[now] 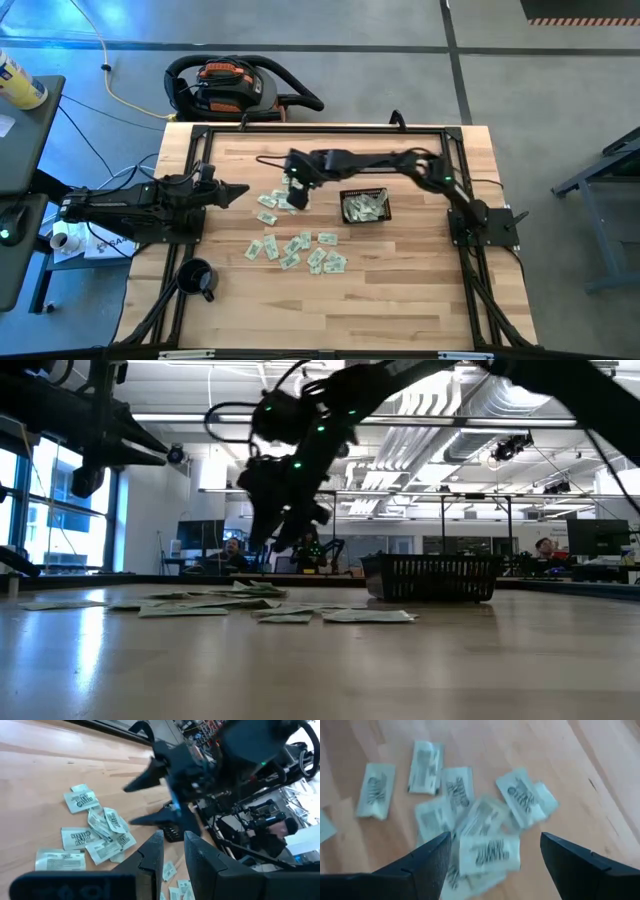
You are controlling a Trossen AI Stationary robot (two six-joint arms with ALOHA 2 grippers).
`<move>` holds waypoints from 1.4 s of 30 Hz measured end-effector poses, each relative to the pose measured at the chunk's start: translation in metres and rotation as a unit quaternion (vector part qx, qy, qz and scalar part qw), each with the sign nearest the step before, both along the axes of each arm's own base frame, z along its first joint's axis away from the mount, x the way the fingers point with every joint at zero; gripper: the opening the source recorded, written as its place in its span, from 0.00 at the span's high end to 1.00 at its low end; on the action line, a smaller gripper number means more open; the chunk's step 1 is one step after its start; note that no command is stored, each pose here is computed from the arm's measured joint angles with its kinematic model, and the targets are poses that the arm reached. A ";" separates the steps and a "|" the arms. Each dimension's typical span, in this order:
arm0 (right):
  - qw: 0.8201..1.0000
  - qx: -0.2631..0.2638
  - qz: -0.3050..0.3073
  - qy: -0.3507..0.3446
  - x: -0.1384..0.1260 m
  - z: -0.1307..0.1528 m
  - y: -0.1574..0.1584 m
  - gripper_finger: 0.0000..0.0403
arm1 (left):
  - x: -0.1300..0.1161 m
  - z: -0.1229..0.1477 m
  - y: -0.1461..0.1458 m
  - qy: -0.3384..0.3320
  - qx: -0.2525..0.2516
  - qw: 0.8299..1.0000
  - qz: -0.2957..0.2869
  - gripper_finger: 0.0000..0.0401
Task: Pick and place Stevia / Truvia into bins
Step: Put the green stevia packet into the black bin
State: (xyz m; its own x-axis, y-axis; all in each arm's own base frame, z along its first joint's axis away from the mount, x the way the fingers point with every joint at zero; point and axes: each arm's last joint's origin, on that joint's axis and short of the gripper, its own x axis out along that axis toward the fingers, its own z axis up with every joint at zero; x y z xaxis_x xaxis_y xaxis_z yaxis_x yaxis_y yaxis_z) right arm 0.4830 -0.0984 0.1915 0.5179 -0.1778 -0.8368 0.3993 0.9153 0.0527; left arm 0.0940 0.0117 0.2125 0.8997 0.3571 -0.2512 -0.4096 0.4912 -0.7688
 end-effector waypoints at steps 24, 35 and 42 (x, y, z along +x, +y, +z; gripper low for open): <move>0.998 -0.019 0.030 0.058 0.035 -0.042 -0.053 0.29 | -0.024 0.034 -0.002 -0.038 0.066 0.996 -0.047 0.72; 0.998 -0.001 -0.004 0.060 0.037 -0.055 -0.052 0.64 | -0.024 0.029 -0.002 -0.014 0.064 0.997 -0.048 0.72; 0.998 0.025 -0.046 0.020 0.041 -0.031 -0.050 0.97 | -0.024 0.029 -0.002 -0.013 0.070 0.997 -0.043 0.72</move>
